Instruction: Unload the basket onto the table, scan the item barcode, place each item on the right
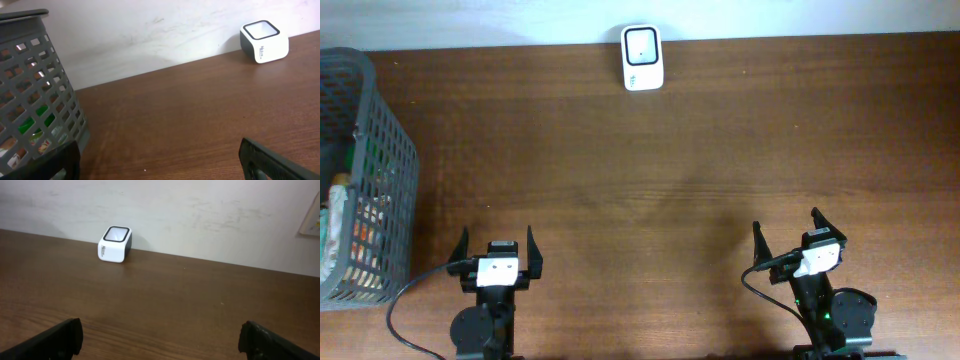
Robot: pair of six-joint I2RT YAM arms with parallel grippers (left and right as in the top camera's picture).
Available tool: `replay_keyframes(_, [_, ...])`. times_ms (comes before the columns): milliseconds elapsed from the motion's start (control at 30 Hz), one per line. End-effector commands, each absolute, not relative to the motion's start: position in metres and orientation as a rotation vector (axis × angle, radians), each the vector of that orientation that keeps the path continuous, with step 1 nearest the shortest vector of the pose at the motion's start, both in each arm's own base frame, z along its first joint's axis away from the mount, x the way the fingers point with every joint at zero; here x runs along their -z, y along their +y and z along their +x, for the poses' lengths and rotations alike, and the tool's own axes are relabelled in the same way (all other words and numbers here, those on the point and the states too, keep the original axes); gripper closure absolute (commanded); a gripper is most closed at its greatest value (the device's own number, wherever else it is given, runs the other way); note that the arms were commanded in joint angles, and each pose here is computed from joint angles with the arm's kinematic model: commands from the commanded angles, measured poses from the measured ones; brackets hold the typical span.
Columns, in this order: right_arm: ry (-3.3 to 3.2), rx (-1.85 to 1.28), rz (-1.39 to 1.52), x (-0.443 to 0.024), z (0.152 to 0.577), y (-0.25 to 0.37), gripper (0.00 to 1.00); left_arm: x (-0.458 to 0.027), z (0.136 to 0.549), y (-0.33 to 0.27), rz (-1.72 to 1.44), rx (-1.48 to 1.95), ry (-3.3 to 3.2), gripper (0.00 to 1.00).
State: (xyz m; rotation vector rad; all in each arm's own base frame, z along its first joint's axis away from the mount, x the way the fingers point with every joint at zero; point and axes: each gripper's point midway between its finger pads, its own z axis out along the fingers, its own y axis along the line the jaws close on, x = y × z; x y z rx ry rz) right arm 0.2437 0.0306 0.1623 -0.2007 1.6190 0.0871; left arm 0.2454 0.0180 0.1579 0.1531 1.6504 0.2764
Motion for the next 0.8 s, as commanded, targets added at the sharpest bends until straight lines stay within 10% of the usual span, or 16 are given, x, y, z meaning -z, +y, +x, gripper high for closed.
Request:
replay_keyframes(0, [1.624, -0.092, -0.195, -0.159, 0.244, 0.031, 0.02, -0.157, 0.245, 0.017, 0.170, -0.278, 1.647, 0.01])
replay_keyframes(767, [1.624, -0.092, -0.195, -0.159, 0.244, 0.031, 0.02, -0.254, 0.261, -0.003, 0.110, -0.045, 1.624, 0.01])
